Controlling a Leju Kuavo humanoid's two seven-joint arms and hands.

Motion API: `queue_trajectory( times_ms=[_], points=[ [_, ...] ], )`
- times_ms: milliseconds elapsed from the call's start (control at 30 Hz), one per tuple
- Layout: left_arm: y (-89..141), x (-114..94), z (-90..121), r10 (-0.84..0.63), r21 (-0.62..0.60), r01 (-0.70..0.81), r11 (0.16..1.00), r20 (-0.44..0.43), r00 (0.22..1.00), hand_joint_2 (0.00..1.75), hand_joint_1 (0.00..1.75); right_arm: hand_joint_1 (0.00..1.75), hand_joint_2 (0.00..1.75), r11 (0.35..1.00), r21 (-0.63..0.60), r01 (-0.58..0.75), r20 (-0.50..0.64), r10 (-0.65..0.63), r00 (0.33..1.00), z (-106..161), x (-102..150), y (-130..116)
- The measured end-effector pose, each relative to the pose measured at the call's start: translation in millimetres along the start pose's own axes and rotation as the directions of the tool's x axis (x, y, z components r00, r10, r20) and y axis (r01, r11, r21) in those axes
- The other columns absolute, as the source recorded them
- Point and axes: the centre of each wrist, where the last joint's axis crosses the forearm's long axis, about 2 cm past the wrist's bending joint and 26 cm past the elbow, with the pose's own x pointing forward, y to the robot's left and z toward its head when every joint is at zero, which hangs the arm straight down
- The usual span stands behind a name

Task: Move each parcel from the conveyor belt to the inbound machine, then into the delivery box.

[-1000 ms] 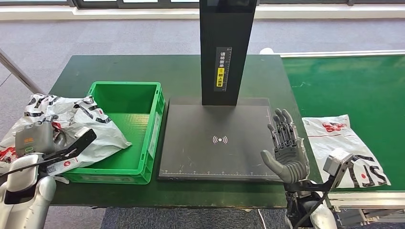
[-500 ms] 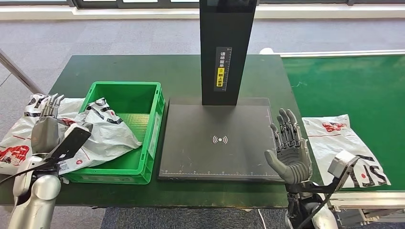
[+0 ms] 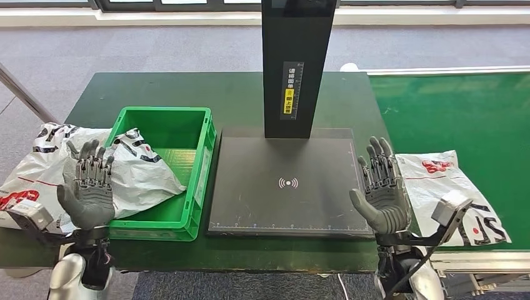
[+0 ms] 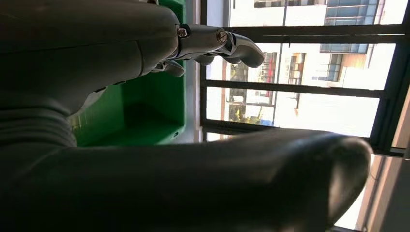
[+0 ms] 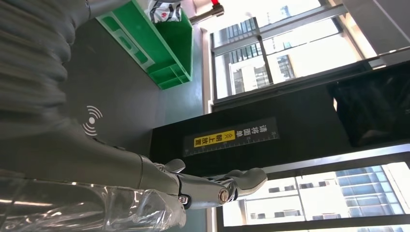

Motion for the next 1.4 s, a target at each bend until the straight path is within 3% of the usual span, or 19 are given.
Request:
queue_trajectory(
  times_ms=[167,300,467,567,633,700,767,967,1167,1400],
  points=[
    [-10,-3,5,0.046,0.028,-0.046,0.999,0.003,0.999,0.00,0.00,0.00,1.75,1.000,0.003,-0.006,-0.001,0.006,1.000,-2,0,-2],
    [-13,-4,6,0.058,0.038,-0.058,0.998,0.004,0.998,1.75,0.00,0.00,1.75,1.000,0.003,-0.011,-0.003,0.011,1.000,-3,0,-3],
    [-27,-2,10,0.001,0.086,-0.002,0.996,0.002,1.000,1.75,0.00,0.00,1.75,0.994,-0.026,-0.104,-0.011,0.103,0.995,6,2,-6],
    [-39,1,9,-0.030,0.115,0.028,0.993,0.017,0.999,1.75,0.00,0.00,1.75,0.957,-0.051,-0.285,-0.022,0.284,0.959,12,6,-10],
    [-48,4,6,-0.047,0.115,0.044,0.992,0.025,0.999,1.75,0.00,0.00,1.75,0.861,-0.064,-0.505,-0.049,0.503,0.863,17,10,-12],
    [-55,6,2,-0.083,0.107,0.080,0.991,0.028,0.996,1.75,0.00,0.00,1.75,0.686,-0.069,-0.724,-0.084,0.720,0.689,20,14,-14],
    [-60,7,-1,-0.125,0.097,0.121,0.988,0.032,0.992,1.75,0.00,0.00,1.75,0.538,-0.072,-0.840,-0.111,0.832,0.543,23,18,-19],
    [-67,10,-5,-0.170,0.077,0.165,0.983,0.050,0.984,1.75,0.00,0.00,1.75,0.375,-0.084,-0.923,-0.174,0.907,0.384,32,26,-39],
    [-68,13,-3,-0.226,0.058,0.223,0.973,0.060,0.972,1.75,0.00,0.00,1.75,0.089,-0.070,-0.994,-0.294,0.950,0.106,49,42,-76],
    [-63,14,-1,-0.248,0.032,0.246,0.969,0.078,0.966,1.75,0.00,0.00,1.75,-0.062,-0.013,-0.998,-0.396,0.917,-0.052,70,61,-132]
  ],
)
